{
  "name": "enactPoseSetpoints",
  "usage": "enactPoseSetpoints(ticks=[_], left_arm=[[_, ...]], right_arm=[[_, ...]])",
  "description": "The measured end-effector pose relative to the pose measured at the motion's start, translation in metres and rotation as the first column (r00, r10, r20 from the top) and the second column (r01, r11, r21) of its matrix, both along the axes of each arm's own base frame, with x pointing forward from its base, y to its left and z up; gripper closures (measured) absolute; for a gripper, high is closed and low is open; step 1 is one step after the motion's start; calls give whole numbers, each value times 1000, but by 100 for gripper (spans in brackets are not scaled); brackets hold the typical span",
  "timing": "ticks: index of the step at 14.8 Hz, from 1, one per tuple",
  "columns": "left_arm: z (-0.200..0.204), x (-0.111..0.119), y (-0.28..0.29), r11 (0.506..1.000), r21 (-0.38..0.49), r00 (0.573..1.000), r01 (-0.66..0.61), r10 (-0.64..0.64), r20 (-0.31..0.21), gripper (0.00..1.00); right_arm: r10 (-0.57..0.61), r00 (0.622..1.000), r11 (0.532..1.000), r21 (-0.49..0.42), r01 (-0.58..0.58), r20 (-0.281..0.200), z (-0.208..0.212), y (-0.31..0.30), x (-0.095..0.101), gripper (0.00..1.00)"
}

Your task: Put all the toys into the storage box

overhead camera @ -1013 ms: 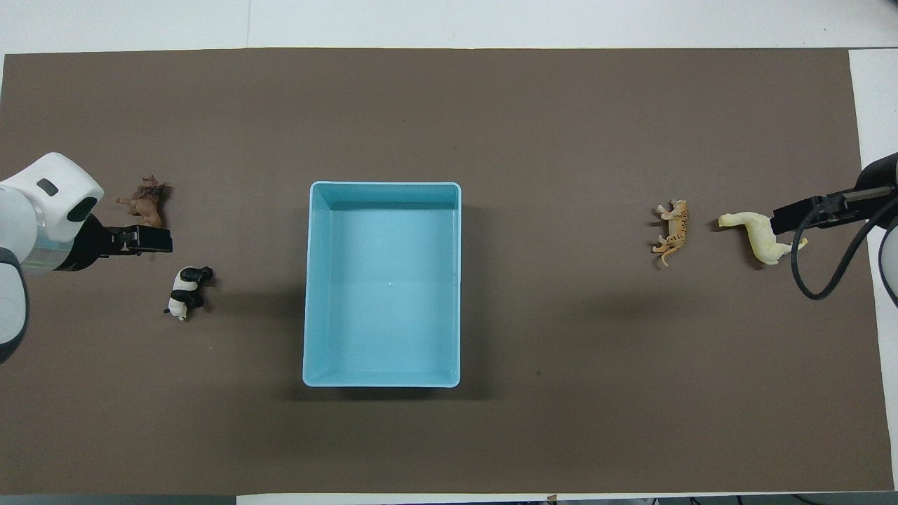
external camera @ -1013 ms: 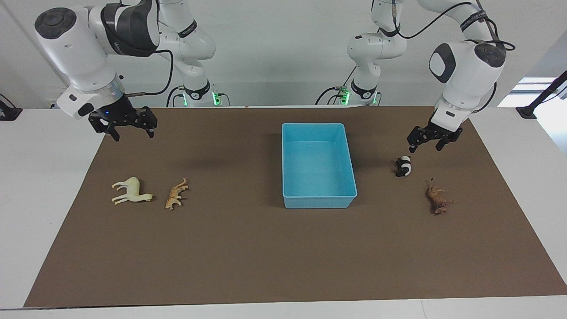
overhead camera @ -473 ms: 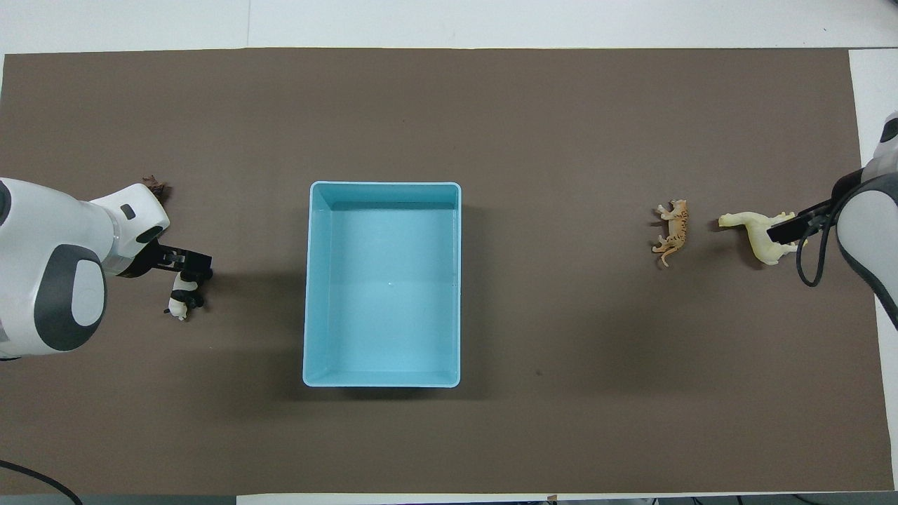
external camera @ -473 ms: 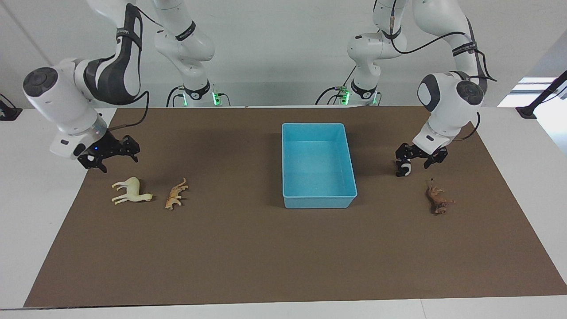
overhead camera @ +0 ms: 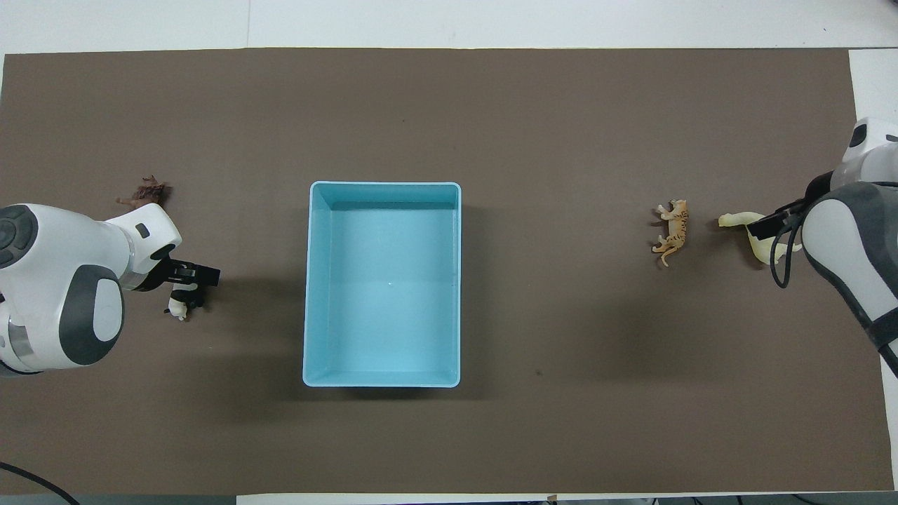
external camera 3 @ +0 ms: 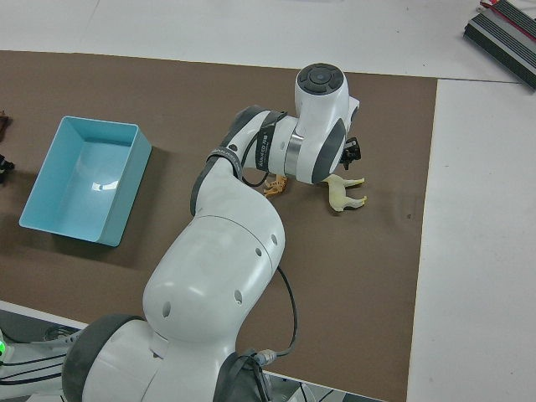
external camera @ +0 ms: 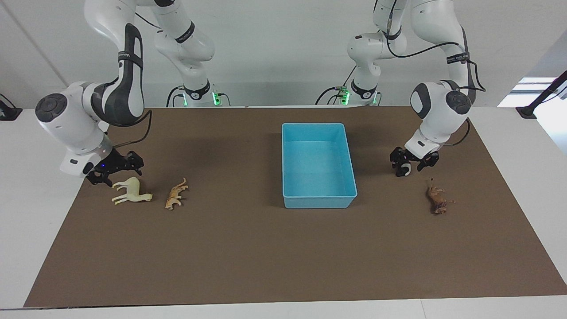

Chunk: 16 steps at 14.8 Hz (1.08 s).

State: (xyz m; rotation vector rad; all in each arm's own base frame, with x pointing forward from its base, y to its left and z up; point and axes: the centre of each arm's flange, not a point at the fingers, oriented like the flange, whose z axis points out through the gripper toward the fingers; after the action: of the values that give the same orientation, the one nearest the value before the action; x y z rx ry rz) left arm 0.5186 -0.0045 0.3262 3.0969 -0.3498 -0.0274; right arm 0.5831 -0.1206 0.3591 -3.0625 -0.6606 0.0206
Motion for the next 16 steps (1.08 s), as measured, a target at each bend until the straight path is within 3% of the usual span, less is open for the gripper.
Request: enactPoseSetpoints(ticks=[7,16], left_arm=[[-19,-6,5,1000,0,1000,-10,10,-6,0],[-25,-8,6,1000,0,1000,-11,11,-17,4]], right_arm=[[-59,998,998,3,59,-33,-35,-1,-21,0],[-156,987,987,-27,156,-33,-35,-21,-30,0]])
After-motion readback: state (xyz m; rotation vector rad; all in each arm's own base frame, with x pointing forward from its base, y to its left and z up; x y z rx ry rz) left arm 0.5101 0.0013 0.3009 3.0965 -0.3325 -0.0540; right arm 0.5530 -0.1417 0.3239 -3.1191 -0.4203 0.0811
